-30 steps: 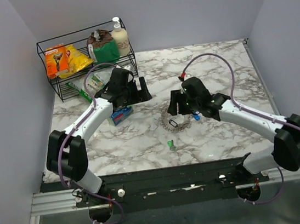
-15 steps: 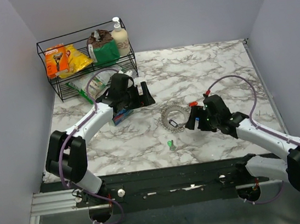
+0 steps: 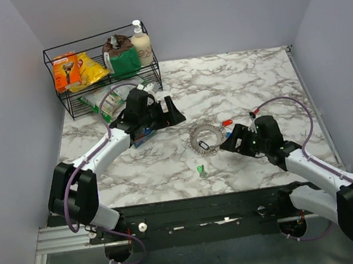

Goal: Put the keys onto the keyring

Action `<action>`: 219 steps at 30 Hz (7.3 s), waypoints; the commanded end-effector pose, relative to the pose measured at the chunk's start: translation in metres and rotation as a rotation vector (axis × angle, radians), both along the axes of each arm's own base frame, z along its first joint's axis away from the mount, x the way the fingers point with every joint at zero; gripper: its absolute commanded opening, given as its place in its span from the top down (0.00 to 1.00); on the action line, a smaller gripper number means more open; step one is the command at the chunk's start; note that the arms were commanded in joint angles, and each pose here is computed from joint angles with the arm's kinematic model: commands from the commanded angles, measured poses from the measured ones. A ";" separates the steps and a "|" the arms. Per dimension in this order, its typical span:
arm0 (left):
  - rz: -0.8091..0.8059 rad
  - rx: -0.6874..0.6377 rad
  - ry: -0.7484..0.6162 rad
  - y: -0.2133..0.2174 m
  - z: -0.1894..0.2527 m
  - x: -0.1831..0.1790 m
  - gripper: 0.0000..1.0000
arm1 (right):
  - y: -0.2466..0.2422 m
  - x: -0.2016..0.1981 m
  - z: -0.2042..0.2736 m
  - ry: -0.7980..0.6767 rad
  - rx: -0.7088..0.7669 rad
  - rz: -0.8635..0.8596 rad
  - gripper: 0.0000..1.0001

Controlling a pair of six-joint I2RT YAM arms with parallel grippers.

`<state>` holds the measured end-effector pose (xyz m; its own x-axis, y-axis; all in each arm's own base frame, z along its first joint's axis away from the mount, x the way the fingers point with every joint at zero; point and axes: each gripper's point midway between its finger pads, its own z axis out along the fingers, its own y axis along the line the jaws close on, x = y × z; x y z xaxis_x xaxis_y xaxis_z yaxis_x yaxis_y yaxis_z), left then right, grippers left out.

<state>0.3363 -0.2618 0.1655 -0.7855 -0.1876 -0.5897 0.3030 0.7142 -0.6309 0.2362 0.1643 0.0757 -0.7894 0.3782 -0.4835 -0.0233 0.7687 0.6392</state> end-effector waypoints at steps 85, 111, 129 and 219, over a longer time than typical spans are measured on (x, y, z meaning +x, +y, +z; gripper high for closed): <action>-0.174 0.114 0.072 -0.052 -0.045 -0.046 0.01 | 0.011 0.050 -0.036 0.012 -0.132 0.104 0.99; -0.171 0.143 0.045 -0.047 -0.038 -0.045 0.01 | 0.015 0.053 -0.028 -0.032 -0.179 0.218 0.99; -0.257 0.100 -0.110 -0.048 -0.002 -0.051 0.01 | 0.041 0.039 0.036 -0.278 -0.078 0.451 0.99; -0.803 -0.362 -0.423 -0.097 0.169 -0.146 0.92 | 0.073 -0.048 0.252 -0.772 0.270 0.849 0.99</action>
<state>0.1917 -0.3539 0.3269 -0.5040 0.0825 -0.8597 0.8627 -0.0006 -0.5058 0.1958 0.2376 0.3159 -0.4064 0.0224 -0.9134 -0.8943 0.1948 0.4027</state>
